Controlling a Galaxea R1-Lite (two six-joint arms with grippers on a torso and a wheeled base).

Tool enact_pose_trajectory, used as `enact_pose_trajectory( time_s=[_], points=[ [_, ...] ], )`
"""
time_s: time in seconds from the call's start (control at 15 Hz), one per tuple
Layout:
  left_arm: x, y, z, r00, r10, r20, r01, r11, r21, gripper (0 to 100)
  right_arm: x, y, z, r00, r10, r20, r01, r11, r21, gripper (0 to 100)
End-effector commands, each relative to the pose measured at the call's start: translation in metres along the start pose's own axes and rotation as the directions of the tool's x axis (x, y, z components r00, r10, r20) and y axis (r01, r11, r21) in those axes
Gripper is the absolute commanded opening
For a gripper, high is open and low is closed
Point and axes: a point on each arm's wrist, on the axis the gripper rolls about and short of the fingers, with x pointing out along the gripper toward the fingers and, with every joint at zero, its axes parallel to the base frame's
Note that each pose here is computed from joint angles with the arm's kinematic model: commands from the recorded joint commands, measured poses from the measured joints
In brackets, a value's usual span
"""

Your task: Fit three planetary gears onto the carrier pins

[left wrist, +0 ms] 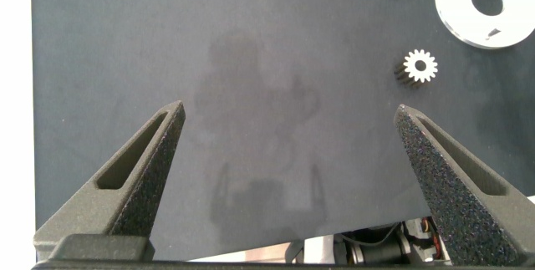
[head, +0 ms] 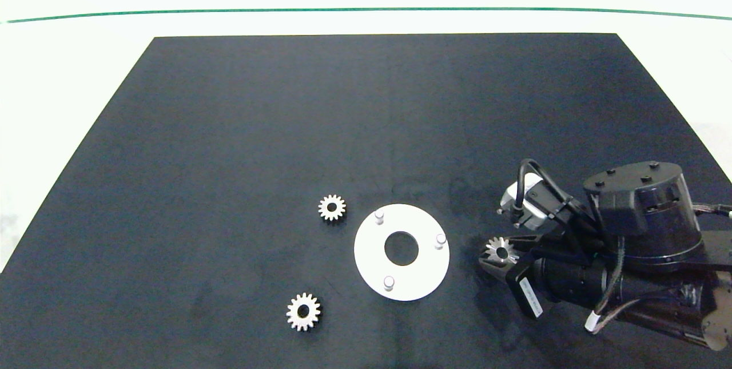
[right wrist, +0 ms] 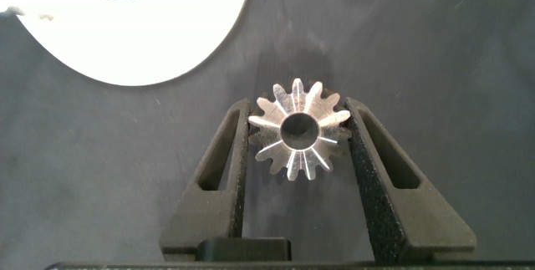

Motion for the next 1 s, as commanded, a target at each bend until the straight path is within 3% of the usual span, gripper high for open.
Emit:
enact_pose_trajectory(
  time_s=[0.07, 0.33, 1.0],
  points=[
    [-0.001, 0.0, -0.001, 1.0, -0.001, 0.001, 0.001, 1.0, 0.0, 100, -0.013, 0.009, 0.015, 0.996, 0.032, 0.078, -0.03, 0.999, -0.017, 10],
    [0.0, 0.0, -0.001, 1.0, 0.001, -0.001, -0.001, 1.0, 0.0, 100, -0.018, 0.02, 0.037, 0.992, 0.033, 0.12, -0.028, 0.999, -0.043, 10],
    [-0.001, 0.0, 0.0, 1.0, 0.0, 0.004, 0.0, 1.0, 0.001, 100, 0.016, 0.034, 0.047, 0.997, 0.05, 0.06, -0.045, 0.996, -0.074, 10]
  ],
)
